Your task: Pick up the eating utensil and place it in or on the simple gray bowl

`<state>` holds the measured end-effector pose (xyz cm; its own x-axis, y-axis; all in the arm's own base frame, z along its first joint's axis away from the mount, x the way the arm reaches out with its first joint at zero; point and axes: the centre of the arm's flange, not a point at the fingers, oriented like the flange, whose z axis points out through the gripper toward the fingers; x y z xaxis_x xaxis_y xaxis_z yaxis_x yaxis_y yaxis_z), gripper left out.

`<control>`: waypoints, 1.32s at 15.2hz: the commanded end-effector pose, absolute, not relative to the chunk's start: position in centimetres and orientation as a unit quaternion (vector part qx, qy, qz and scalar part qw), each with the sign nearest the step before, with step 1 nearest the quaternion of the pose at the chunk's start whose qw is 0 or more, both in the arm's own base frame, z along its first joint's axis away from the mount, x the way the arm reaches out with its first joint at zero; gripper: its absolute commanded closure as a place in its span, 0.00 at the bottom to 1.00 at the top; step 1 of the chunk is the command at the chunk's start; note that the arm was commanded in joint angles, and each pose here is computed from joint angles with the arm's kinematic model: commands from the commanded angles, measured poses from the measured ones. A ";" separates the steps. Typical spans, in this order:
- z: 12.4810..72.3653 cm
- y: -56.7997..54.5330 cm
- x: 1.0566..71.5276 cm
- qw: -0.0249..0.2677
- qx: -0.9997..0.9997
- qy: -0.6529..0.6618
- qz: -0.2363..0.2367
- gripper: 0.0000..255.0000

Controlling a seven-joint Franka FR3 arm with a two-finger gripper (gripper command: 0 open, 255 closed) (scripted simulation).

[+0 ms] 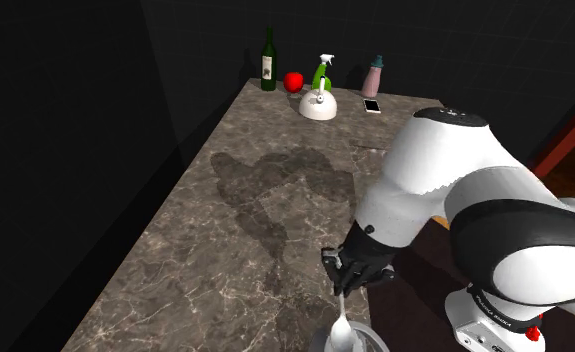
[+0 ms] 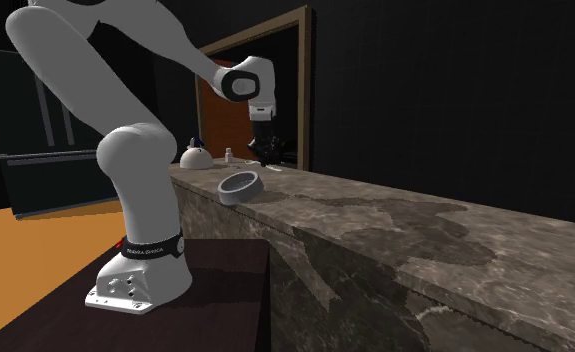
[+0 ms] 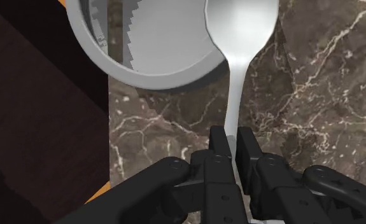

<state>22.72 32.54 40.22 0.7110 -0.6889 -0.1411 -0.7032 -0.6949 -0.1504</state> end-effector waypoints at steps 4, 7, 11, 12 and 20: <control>40.7 35.2 16.5 0.097 -0.920 0.379 0.037 1.00; 39.7 36.0 14.6 0.097 -0.920 0.379 0.037 1.00; 37.6 36.0 14.6 0.097 -0.920 0.379 0.037 1.00; 37.1 36.0 14.6 0.097 -0.920 0.379 0.037 1.00; 32.9 36.0 14.6 0.097 -0.920 0.379 0.037 1.00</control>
<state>14.48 36.07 33.51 0.7101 -0.6896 -0.1419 -0.7040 -0.6933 -0.1536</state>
